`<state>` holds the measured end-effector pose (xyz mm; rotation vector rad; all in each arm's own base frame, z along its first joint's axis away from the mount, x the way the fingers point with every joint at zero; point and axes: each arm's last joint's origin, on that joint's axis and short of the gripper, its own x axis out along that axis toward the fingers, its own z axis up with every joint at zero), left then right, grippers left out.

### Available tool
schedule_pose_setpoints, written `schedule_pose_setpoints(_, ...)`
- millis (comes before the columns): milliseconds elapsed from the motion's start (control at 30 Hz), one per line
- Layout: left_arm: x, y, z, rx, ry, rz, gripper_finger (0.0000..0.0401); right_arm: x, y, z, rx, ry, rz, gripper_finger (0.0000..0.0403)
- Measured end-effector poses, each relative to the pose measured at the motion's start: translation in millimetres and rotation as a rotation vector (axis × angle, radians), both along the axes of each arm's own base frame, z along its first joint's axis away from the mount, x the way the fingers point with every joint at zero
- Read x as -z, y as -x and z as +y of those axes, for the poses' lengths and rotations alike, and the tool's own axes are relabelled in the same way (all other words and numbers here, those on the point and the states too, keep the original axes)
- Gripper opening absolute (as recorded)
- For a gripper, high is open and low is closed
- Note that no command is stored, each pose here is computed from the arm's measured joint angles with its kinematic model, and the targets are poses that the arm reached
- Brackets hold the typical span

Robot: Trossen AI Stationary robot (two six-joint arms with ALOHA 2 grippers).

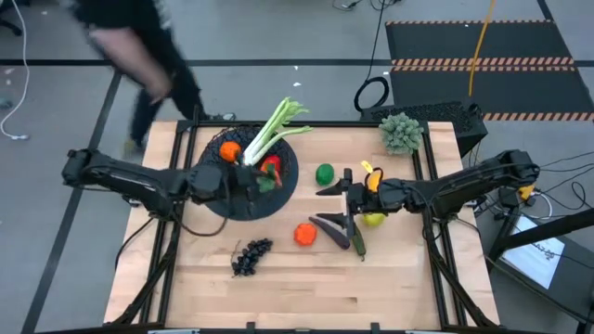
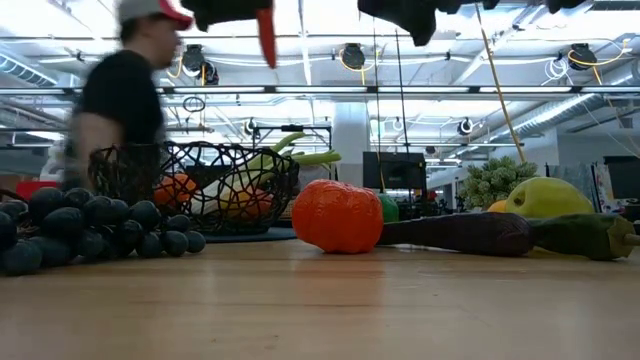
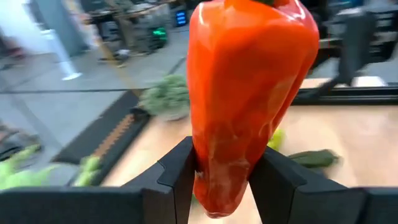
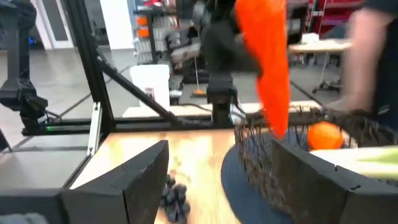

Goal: Build produce basket
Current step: Put the orange carrot into the black basket

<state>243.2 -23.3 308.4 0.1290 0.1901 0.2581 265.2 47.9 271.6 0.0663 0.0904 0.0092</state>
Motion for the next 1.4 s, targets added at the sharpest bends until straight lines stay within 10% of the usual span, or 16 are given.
schedule_pose_setpoints(333, -7.9, 45.3, 36.4, -0.253, 0.039, 0.103, 0.0134, 1.7, 2.7, -0.6, 0.003, -0.009, 0.038, 0.0259)
schedule_pose_setpoints(867, 40.6, 30.7, 84.9, -0.545, 0.237, 0.332, 0.0134, 1.9, 2.7, -0.5, 0.000, -0.009, 0.039, 0.0258)
schedule_pose_setpoints(1400, 77.8, 55.9, 153.7, -0.857, 0.329, 0.117, 0.0134, 5.8, 3.5, 0.8, -0.005, -0.001, 0.080, 0.0258)
